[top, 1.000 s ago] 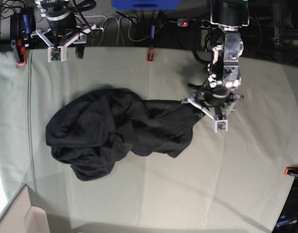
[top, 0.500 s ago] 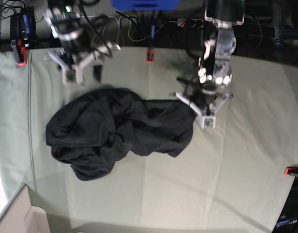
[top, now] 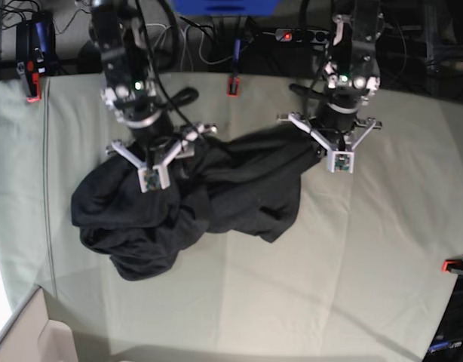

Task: Layout the t-shirt on the table in an organized manner, then fold the t-shirt properly
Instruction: 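Lower both grippers onto the crumpled dark grey t-shirt and grasp it, then lift the t-shirt with both grippers and shake it out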

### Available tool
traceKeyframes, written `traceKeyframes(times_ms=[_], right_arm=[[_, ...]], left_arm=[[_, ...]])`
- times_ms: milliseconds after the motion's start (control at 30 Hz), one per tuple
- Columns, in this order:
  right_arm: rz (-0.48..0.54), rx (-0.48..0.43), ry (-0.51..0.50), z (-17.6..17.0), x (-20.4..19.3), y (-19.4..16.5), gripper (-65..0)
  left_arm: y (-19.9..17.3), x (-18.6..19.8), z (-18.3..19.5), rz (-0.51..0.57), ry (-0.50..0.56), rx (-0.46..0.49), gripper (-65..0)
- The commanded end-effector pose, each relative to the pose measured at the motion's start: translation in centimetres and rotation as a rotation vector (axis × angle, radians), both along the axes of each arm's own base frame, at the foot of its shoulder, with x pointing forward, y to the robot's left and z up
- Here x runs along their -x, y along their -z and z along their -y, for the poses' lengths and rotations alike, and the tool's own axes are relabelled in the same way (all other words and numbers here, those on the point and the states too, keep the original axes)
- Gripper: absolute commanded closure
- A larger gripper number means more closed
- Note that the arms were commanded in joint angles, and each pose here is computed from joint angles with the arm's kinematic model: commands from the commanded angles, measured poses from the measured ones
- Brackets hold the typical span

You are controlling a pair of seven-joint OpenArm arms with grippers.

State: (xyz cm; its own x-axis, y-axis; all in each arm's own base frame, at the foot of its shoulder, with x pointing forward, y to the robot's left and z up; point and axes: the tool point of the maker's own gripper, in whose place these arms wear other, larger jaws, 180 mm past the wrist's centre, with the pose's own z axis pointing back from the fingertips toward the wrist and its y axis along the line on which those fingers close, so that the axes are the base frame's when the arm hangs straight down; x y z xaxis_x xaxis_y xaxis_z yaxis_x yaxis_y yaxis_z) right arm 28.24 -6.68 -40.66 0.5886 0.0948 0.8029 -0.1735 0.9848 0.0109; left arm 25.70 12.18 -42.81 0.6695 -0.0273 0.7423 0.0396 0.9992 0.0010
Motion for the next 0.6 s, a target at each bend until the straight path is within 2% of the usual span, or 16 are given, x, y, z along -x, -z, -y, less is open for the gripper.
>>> traceKeyframes(times_ms=[0,300,433,567], right_arm=[[0.039,-0.001,0.003,0.1,-1.1,-0.8,-27.4],[0.003,0.028,0.011,0.8,-2.7,1.1,-27.4],[-0.011,0.079,0.119,3.3,-3.3,1.9,-27.4],[-0.023,0.107,0.131,4.6,-3.4,2.5,-24.7]], left_arm=[[-1.1,-0.7,0.0,0.043,-0.002,-0.001,-0.2],[-1.4,0.1,0.1,0.043,-0.001,0.001,-0.2],[-1.4,0.1,0.1,0.043,-0.001,0.001,-0.2],[-1.4,0.1,0.1,0.043,-0.001,0.001,-0.2]])
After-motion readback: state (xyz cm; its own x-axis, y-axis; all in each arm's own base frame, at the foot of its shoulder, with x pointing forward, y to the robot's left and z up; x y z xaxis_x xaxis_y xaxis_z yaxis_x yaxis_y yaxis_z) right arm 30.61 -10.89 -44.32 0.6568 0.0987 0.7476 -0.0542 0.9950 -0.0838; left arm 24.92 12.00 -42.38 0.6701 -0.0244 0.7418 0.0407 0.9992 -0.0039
